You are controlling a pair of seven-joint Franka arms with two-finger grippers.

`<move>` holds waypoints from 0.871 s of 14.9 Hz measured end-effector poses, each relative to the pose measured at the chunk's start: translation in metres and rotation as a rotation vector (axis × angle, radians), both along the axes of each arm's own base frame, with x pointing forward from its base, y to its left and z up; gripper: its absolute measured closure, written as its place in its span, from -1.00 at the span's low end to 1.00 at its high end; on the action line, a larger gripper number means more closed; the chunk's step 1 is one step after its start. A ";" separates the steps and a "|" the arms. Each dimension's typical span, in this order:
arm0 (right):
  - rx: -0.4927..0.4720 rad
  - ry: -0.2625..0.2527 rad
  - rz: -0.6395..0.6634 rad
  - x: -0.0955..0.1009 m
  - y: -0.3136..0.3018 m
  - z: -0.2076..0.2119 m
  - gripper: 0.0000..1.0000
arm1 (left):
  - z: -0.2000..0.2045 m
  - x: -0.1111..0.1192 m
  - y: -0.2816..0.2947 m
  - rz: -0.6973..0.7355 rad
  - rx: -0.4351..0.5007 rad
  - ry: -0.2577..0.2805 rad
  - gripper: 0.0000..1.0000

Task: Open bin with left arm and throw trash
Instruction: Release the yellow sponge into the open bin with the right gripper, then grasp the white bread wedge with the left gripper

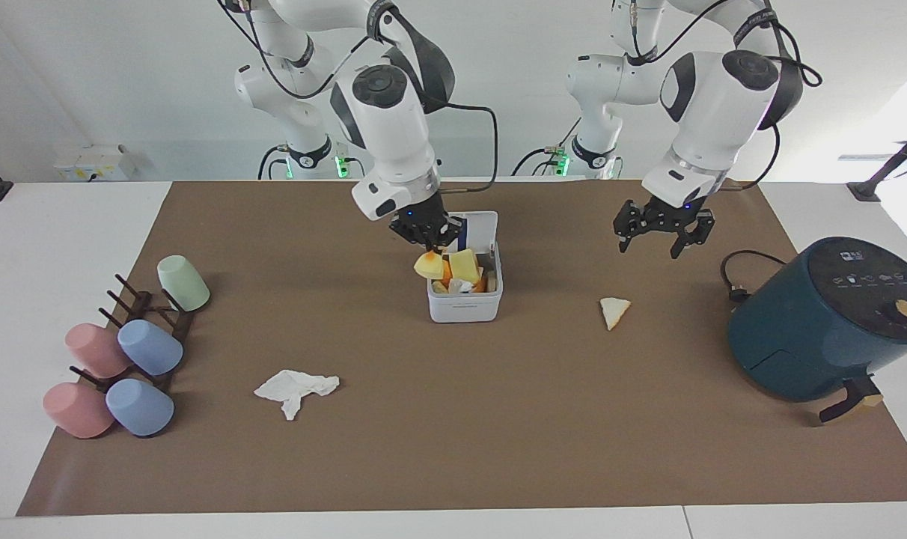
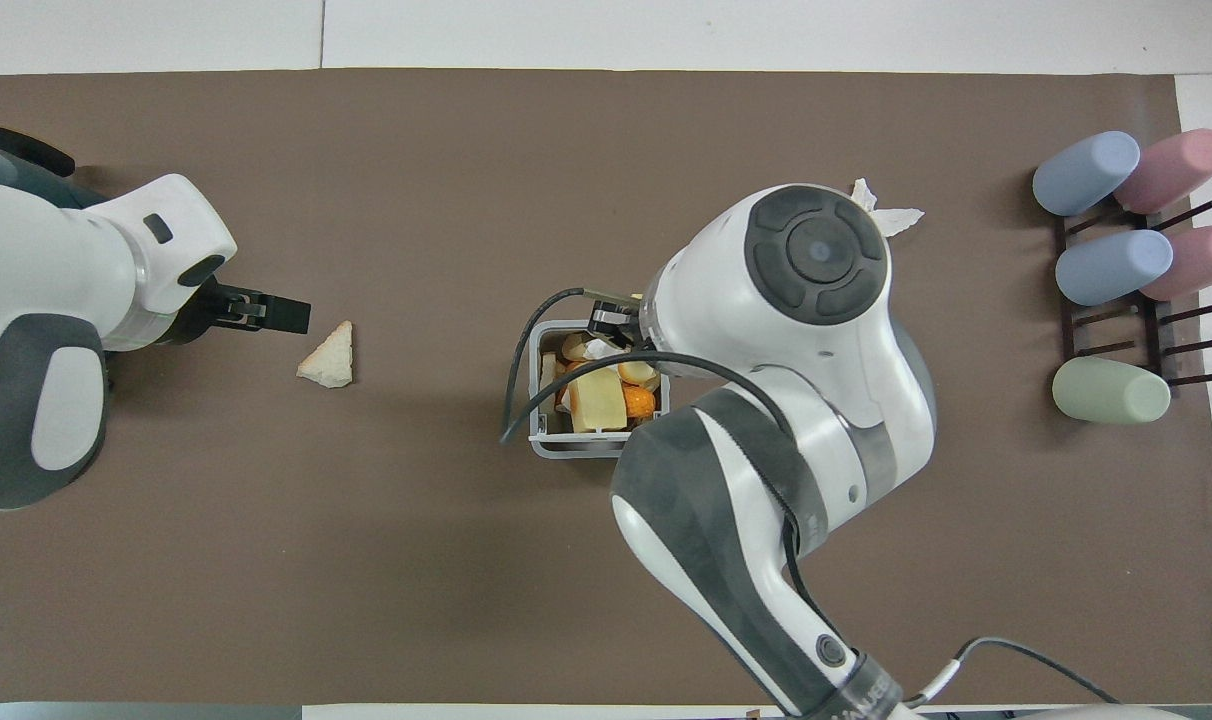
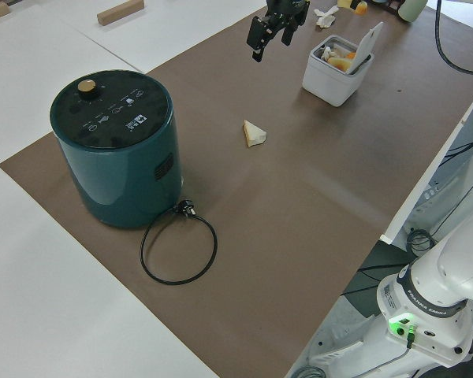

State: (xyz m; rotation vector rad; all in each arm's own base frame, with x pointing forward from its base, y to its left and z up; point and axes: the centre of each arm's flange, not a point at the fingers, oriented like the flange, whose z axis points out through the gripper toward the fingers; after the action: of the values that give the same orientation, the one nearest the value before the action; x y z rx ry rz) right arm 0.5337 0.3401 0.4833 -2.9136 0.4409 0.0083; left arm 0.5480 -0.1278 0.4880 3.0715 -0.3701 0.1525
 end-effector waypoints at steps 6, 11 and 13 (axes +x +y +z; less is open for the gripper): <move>0.002 -0.005 0.027 -0.040 0.019 -0.051 0.67 | -0.143 0.019 -0.014 -0.050 0.018 0.010 -1.00; 0.014 -0.026 0.018 -0.039 0.015 -0.043 -0.42 | -0.187 0.007 -0.008 -0.114 0.039 0.074 -0.94; 0.019 -0.034 0.016 -0.038 0.015 -0.042 -0.45 | -0.192 0.004 -0.003 -0.124 0.042 0.085 -0.54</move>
State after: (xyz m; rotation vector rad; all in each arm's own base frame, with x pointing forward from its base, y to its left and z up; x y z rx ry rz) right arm 0.4952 0.3549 0.4409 -2.8939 0.4097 -0.0347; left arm 0.5525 -0.1307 0.2963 3.0714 -0.5645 0.0103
